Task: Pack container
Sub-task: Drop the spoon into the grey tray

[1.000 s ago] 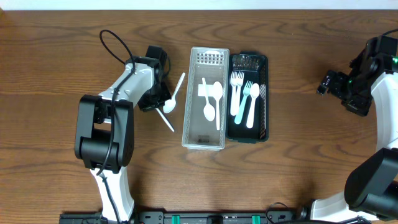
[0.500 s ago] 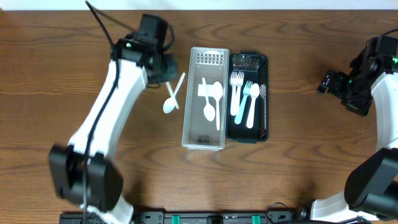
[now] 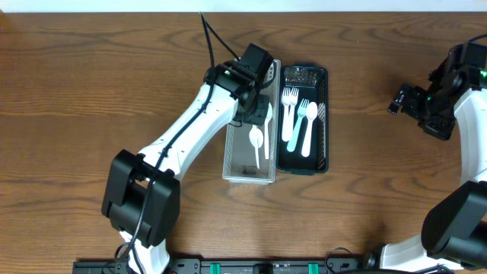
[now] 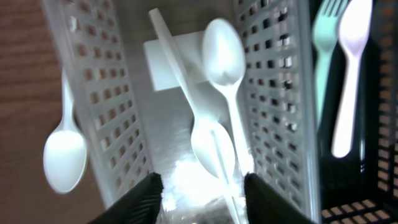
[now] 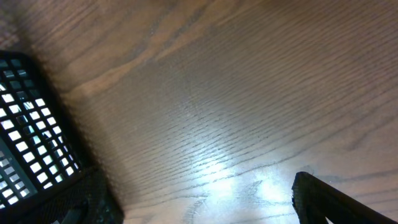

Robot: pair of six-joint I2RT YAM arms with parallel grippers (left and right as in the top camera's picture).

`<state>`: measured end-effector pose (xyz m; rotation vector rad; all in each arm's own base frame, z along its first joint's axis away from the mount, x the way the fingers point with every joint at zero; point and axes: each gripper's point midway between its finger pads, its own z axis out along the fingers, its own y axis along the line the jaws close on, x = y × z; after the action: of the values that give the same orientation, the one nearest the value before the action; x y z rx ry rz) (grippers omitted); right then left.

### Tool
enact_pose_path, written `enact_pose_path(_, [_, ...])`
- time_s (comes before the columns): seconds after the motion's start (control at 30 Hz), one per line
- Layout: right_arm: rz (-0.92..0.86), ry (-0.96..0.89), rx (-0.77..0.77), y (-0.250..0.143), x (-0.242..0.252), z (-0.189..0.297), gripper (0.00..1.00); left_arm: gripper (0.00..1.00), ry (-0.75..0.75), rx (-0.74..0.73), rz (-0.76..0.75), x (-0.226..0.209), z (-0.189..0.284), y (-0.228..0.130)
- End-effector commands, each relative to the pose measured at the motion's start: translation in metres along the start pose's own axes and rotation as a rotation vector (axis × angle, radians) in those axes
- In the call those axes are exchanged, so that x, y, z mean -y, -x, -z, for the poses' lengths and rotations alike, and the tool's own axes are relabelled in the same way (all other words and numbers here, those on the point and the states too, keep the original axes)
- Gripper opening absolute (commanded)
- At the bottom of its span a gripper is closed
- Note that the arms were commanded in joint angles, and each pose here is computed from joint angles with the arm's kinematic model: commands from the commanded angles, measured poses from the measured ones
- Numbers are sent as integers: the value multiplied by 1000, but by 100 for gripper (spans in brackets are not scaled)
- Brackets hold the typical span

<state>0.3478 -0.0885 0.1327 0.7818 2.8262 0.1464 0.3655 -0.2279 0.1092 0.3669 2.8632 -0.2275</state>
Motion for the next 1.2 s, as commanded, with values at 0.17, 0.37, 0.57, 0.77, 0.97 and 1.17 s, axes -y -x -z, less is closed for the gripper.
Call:
enact_pose_path(0.17, [0,5,22,4,1,7,99,55,152,76,-79,-72,61,9])
enact_pose_path(0.37, [0,5,20,4,1,7,99,58,206,16,-131,-125,43,7])
enact_pose_path(0.57, [-1,4,18,3,1,7,99,57,211,-72,-134,-154,-13,2])
enact_pose_path(0.77, [-1,2,13,2,2,7,99,57,203,-147,-173,-158,-55,-6])
enact_pose_path(0.97, [-1,2,10,1,2,7,99,57,70,-166,-161,-136,-71,-12])
enact_pose_path(1.17, [-2,1,7,1,2,7,99,57,66,-159,-155,-132,-72,-10])
